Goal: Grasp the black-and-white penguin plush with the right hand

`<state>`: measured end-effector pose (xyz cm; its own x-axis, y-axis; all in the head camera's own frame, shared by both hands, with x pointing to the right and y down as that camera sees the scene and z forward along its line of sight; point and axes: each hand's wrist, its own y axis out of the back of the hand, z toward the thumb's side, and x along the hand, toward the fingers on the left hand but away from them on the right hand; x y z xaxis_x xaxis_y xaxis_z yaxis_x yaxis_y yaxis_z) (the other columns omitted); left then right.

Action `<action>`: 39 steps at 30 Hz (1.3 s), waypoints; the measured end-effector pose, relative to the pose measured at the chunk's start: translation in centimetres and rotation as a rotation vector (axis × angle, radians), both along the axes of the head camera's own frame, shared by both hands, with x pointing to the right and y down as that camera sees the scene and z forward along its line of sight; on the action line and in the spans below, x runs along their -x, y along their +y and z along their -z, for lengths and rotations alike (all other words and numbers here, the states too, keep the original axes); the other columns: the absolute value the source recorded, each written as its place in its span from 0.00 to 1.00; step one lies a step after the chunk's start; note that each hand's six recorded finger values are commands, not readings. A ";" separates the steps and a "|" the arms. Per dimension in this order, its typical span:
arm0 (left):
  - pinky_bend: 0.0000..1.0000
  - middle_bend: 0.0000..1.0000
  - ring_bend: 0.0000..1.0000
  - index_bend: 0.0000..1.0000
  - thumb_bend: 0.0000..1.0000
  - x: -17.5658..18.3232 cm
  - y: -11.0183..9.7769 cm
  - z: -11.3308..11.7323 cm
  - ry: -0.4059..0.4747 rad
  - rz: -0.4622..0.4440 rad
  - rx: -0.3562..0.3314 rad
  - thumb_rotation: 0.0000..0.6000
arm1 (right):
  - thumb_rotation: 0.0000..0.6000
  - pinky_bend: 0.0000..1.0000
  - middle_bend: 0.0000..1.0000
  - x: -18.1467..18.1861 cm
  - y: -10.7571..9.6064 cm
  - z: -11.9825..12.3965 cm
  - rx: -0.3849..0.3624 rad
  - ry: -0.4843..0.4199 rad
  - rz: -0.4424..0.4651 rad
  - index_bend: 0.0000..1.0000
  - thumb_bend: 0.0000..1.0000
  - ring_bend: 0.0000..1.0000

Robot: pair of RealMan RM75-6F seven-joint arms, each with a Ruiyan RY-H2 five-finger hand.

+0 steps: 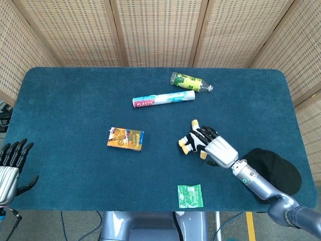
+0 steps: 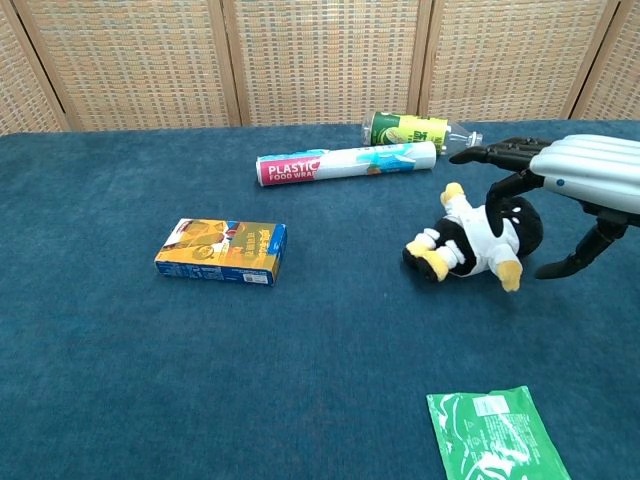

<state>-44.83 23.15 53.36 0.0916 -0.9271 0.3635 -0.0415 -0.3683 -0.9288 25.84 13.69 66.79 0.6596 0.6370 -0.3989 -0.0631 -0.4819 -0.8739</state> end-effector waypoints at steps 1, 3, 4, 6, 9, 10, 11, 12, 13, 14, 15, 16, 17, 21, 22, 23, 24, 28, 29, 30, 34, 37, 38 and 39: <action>0.00 0.00 0.00 0.00 0.29 0.0 0.0 0.0 0.000 -0.001 0.001 1.00 | 1.00 0.00 0.06 0.0 0.0 -0.3 0.005 0.007 -0.004 0.48 0.32 0.00; 0.00 0.00 0.00 0.00 0.29 0.0 0.0 -0.1 -0.002 -0.002 0.003 1.00 | 1.00 0.00 0.06 0.0 0.0 -0.7 0.012 0.017 -0.008 0.47 0.33 0.00; 0.00 0.00 0.00 0.00 0.29 0.0 0.0 -0.1 -0.001 -0.002 0.003 1.00 | 1.00 0.00 0.06 0.0 0.1 -0.9 0.014 0.024 -0.006 0.47 0.34 0.00; 0.00 0.00 0.00 0.00 0.29 0.0 0.0 -0.1 0.000 0.000 0.003 1.00 | 1.00 0.00 0.05 -0.1 0.1 -1.2 0.016 0.037 -0.002 0.47 0.35 0.00; 0.00 0.00 0.00 0.00 0.29 0.0 0.0 -0.1 0.001 0.000 0.002 1.00 | 1.00 0.00 0.05 -0.1 0.2 -1.8 0.024 0.053 -0.002 0.48 0.36 0.00; 0.00 0.00 0.00 0.00 0.29 0.0 0.0 -0.1 0.001 0.000 0.003 1.00 | 1.00 0.00 0.05 -0.1 0.2 -1.9 0.024 0.056 -0.004 0.48 0.36 0.00; 0.00 0.00 0.00 0.00 0.29 0.0 0.0 -0.1 0.002 0.000 0.004 1.00 | 1.00 0.00 0.05 -0.1 0.2 -2.0 0.024 0.058 -0.005 0.48 0.36 0.00; 0.00 0.00 0.00 0.00 0.29 0.0 -0.1 -0.1 0.002 0.000 0.005 1.00 | 1.00 0.00 0.05 -0.1 0.2 -2.1 0.025 0.059 -0.006 0.47 0.37 0.00; 0.00 0.00 0.00 0.00 0.29 0.0 -0.1 -0.2 0.003 0.001 0.006 1.00 | 1.00 0.00 0.05 -0.1 0.1 -2.2 0.025 0.062 -0.006 0.47 0.37 0.00; 0.00 0.00 0.00 0.00 0.29 0.1 -0.1 -0.2 0.003 0.002 0.007 1.00 | 1.00 0.00 0.05 -0.1 0.1 -2.3 0.025 0.065 -0.006 0.46 0.37 0.00; 0.00 0.00 0.00 0.00 0.29 0.1 -0.1 -0.2 0.003 0.004 0.007 1.00 | 1.00 0.00 0.05 -0.2 0.1 -2.4 0.026 0.068 -0.005 0.46 0.37 0.00; 0.00 0.00 0.00 0.00 0.29 0.2 -0.1 -0.2 0.003 0.005 0.007 1.00 | 1.00 0.00 0.05 -0.2 0.1 -2.5 0.027 0.072 -0.004 0.46 0.37 0.00; 0.00 0.00 0.00 0.00 0.29 0.2 -0.1 -0.2 0.003 0.006 0.006 1.00 | 1.00 0.00 0.04 -0.2 0.1 -2.6 0.028 0.075 -0.003 0.45 0.37 0.00; 0.00 0.00 0.00 0.00 0.29 0.3 -0.1 -0.1 0.005 0.008 0.005 1.00 | 1.00 0.00 0.03 -0.4 0.0 -3.1 0.031 0.095 0.001 0.45 0.37 0.00; 0.00 0.00 0.00 0.00 0.29 0.3 -0.1 -0.1 0.005 0.008 0.006 1.00 | 1.00 0.00 0.03 -0.5 0.0 -3.2 0.032 0.103 0.001 0.45 0.37 0.00; 0.00 0.00 0.00 0.00 0.29 0.3 -0.1 -0.1 0.005 0.008 0.007 1.00 | 1.00 0.00 0.03 -0.6 0.0 -3.3 0.033 0.108 0.001 0.45 0.37 0.00; 0.00 0.00 0.00 0.00 0.29 0.3 -0.1 -0.1 0.007 0.009 0.007 1.00 | 1.00 0.00 0.03 -0.7 0.0 -3.4 0.034 0.112 0.001 0.45 0.37 0.00; 0.00 0.00 0.00 0.00 0.29 0.3 -0.1 -0.2 0.009 0.009 0.011 1.00 | 1.00 0.00 0.03 -1.2 -0.1 -3.5 0.037 0.127 -0.004 0.46 0.37 0.00; 0.00 0.00 0.00 0.00 0.29 0.3 -0.1 -0.2 0.009 0.008 0.012 1.00 | 1.00 0.00 0.03 -1.2 -0.1 -3.6 0.038 0.127 -0.007 0.46 0.37 0.00; 0.00 0.00 0.00 0.00 0.29 0.2 -0.1 -0.2 0.009 0.008 0.013 1.00 | 1.00 0.00 0.03 -1.3 -0.1 -3.6 0.039 0.126 -0.010 0.46 0.37 0.00; 0.00 0.00 0.00 0.00 0.29 0.2 -0.1 -0.2 0.009 0.008 0.013 1.00 | 1.00 0.00 0.04 -1.1 -0.1 -3.6 0.038 0.117 -0.011 0.47 0.37 0.00; 0.00 0.00 0.00 0.00 0.29 0.2 -0.1 -0.2 0.008 0.008 0.014 1.00 | 1.00 0.00 0.04 -1.0 0.0 -3.7 0.038 0.111 -0.013 0.48 0.37 0.00; 0.00 0.00 0.00 0.00 0.29 0.2 -0.1 -0.2 0.008 0.008 0.014 1.00 | 1.00 0.00 0.04 -0.9 -0.1 -3.7 0.039 0.108 -0.015 0.48 0.37 0.00; 0.00 0.00 0.00 0.00 0.29 0.2 -0.1 -0.2 0.008 0.009 0.013 1.00 | 1.00 0.00 0.04 -0.9 0.0 -3.7 0.040 0.106 -0.017 0.48 0.37 0.00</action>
